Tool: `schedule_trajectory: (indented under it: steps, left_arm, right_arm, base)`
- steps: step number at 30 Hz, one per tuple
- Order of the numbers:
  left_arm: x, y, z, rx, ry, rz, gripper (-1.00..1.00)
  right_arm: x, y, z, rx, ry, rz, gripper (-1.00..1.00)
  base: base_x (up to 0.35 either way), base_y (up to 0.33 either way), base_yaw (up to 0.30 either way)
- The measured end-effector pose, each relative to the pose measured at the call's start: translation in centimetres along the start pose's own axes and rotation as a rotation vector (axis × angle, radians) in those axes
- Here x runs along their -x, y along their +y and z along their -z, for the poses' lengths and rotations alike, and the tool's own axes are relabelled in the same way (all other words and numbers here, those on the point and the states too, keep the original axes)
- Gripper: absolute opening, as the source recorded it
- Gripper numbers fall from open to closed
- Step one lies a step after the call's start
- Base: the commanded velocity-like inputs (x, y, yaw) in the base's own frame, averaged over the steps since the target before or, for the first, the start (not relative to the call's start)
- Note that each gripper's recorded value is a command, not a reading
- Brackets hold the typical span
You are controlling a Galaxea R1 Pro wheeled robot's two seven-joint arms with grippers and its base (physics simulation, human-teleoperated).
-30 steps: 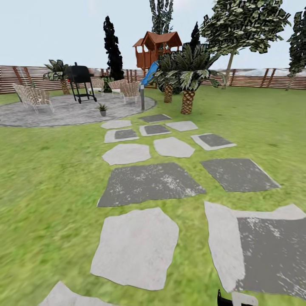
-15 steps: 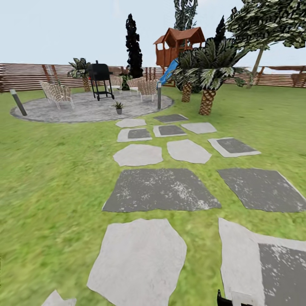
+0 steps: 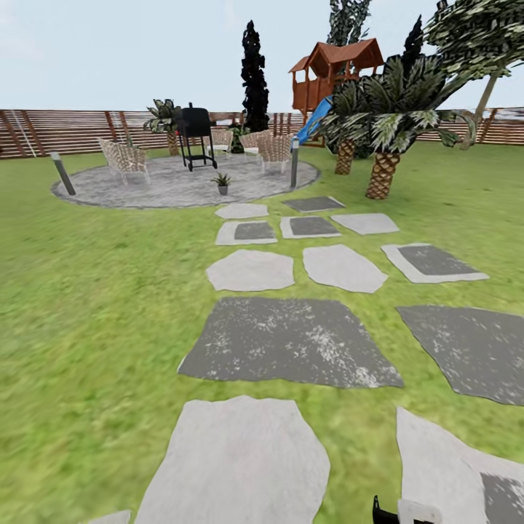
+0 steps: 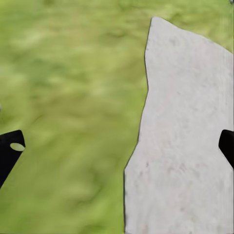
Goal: Pick up the pesticide atomizer in the garden and spray insectifuge to fully cover both potted plants in the garden.
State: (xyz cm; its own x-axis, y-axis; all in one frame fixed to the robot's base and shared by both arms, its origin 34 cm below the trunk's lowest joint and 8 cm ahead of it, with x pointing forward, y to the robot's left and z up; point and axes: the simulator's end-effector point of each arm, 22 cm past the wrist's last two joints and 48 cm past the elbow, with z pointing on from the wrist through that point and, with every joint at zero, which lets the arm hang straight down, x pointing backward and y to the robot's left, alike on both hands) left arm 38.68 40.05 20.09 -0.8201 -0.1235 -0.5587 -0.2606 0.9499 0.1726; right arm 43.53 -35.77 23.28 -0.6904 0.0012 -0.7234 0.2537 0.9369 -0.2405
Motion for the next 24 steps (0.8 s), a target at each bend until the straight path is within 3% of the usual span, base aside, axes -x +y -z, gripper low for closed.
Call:
schedule_trajectory:
  steps: [24]
  left_arm:
    - [0.02,0.14,-0.01,0.003,0.0,0.002,-1.0]
  right_arm:
    - [0.06,-0.31,-0.1,0.0,-0.002,0.006,1.0]
  base:
    - [0.31,-0.181,0.0]
